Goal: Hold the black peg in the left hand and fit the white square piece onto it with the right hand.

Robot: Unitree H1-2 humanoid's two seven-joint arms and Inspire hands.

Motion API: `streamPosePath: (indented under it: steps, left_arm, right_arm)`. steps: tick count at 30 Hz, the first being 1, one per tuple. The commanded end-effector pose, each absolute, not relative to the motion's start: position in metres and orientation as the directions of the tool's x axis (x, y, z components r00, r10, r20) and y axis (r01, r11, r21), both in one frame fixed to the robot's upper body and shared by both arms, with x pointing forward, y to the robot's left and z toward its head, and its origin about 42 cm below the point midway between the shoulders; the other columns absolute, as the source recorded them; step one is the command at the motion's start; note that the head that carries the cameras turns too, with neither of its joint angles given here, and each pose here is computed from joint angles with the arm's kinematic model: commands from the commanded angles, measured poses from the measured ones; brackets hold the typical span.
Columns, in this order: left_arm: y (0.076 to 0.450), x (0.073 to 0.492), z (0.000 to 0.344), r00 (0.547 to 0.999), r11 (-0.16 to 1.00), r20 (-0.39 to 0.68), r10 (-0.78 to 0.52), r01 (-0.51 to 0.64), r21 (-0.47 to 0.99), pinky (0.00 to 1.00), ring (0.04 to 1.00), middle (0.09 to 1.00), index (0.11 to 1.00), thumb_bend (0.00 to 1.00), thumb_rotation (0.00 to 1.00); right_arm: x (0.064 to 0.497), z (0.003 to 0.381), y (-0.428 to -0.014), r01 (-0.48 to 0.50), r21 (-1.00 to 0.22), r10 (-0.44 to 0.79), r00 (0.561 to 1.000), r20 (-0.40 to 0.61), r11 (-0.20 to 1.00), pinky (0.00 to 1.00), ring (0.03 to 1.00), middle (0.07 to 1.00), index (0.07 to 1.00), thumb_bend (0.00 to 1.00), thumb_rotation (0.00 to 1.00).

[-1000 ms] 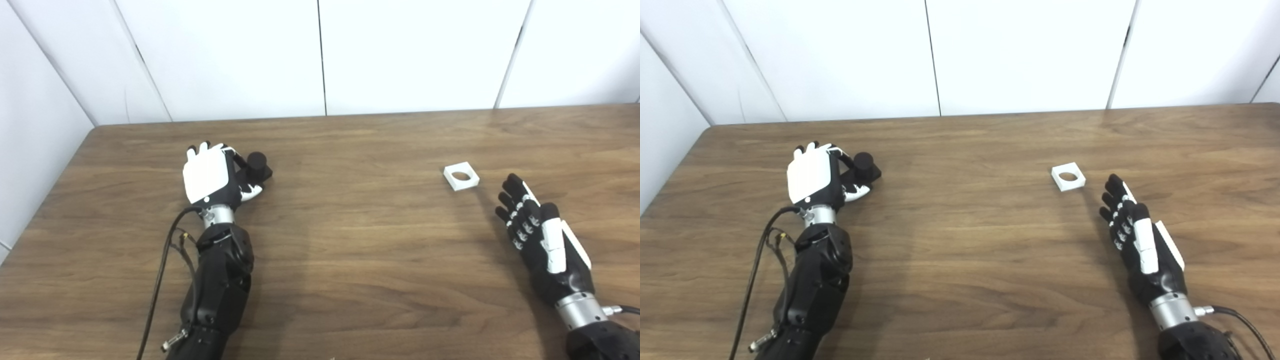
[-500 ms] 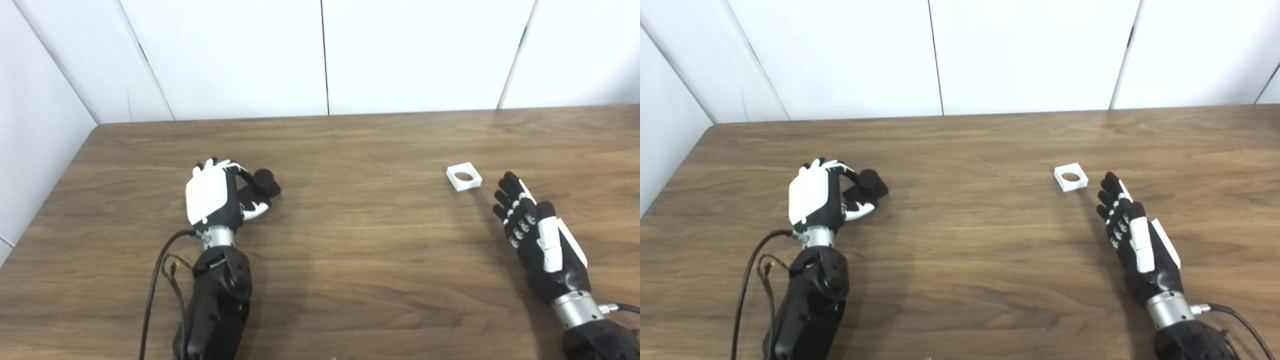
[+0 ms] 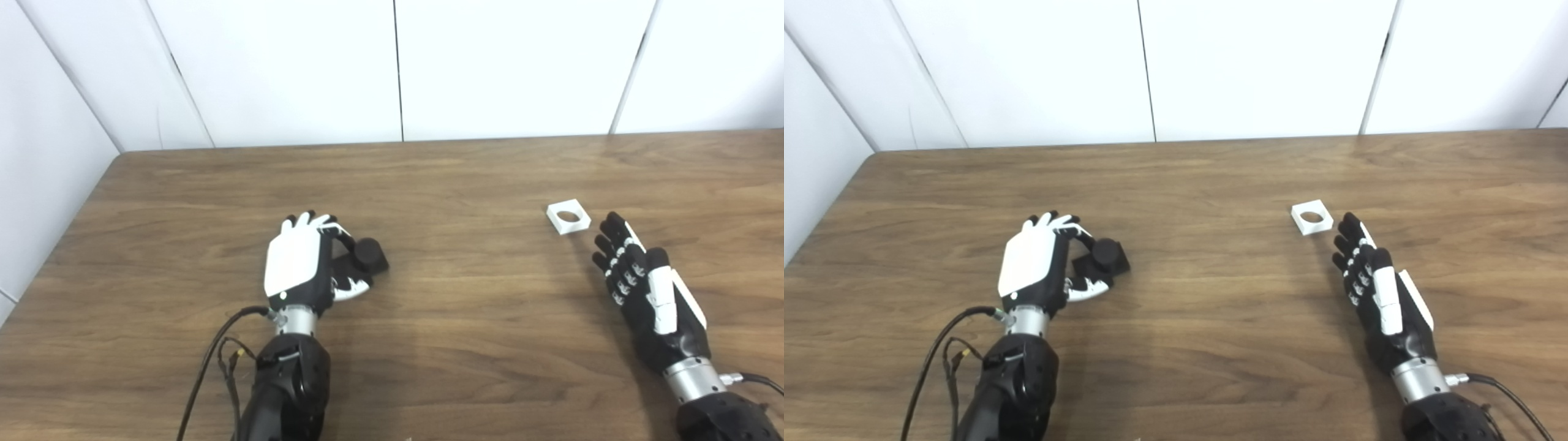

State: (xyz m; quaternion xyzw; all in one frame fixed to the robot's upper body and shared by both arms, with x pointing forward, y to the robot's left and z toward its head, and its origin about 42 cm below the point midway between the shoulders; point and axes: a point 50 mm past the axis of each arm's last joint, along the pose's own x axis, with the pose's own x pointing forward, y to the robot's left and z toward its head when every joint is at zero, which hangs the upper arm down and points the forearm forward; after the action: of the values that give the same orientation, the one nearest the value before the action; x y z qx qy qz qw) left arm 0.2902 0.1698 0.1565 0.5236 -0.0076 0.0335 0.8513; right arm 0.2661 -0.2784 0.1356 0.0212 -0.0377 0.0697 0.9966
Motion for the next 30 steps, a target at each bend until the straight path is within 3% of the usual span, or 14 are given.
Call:
streamPosePath:
  steps: [1,30]
  left_arm:
    - [0.158,0.284,0.164,0.997,0.456,0.080,0.000,-0.071,0.887,1.00,0.953,0.858,0.488,0.52,0.07]
    - [0.096,0.240,0.146,0.982,0.521,-0.004,-0.190,0.104,0.847,1.00,0.966,0.860,0.489,0.51,0.08]
  right_arm:
    - [0.271,0.153,-0.273,-0.149,0.020,0.145,0.977,0.155,0.989,1.00,1.000,1.000,1.000,0.64,1.00]
    - [0.264,0.152,-0.268,-0.137,0.020,0.132,0.979,0.154,0.990,1.00,1.000,1.000,0.997,0.65,1.00]
